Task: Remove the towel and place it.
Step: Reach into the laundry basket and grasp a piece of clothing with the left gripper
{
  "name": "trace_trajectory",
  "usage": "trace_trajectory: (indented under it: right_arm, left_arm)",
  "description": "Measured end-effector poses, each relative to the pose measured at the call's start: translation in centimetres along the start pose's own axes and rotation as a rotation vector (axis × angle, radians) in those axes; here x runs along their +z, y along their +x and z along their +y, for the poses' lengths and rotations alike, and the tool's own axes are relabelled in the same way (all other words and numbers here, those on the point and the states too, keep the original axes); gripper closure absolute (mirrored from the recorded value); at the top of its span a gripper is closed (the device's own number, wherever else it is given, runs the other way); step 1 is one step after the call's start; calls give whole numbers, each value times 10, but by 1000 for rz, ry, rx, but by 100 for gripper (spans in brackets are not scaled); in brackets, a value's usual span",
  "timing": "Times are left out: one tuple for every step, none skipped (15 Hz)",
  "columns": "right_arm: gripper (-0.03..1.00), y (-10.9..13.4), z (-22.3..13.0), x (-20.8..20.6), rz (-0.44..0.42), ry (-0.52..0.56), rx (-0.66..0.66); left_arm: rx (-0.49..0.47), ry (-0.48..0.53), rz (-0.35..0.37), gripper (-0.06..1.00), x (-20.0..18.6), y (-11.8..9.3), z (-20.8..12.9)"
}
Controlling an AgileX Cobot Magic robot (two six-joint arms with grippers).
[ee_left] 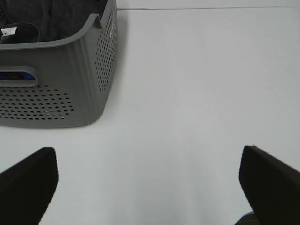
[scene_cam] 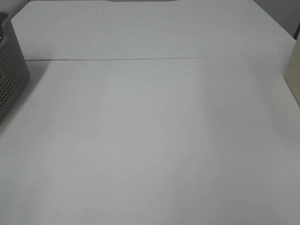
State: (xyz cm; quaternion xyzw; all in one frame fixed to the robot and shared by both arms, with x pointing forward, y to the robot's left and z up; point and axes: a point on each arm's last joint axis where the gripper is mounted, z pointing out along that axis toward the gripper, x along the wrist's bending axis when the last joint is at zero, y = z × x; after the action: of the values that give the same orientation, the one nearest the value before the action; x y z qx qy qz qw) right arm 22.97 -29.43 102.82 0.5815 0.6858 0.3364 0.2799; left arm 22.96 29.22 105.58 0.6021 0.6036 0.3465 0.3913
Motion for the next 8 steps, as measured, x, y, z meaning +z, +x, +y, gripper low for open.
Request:
trace_trajectory:
  right_arm:
    - [31,0,0,0,0,0,0]
    - [31,0,0,0,0,0,0]
    - [31,0,0,0,0,0,0]
    - [31,0,0,0,0,0,0]
    - [31,0,0,0,0,0,0]
    - [31,0,0,0,0,0,0]
    - [31,0,0,0,0,0,0]
    - [31,0,0,0,0,0,0]
  left_arm:
    - [0,0,0,-5,0,0,0]
    - [0,0,0,-5,0,0,0]
    - [0,0,0,-5,0,0,0]
    - [0,0,0,-5,0,0,0]
    - [0,0,0,-5,0,0,0]
    - [0,0,0,-5,0,0,0]
    - [0,0,0,-5,0,0,0]
    - [0,0,0,-5,0,0,0]
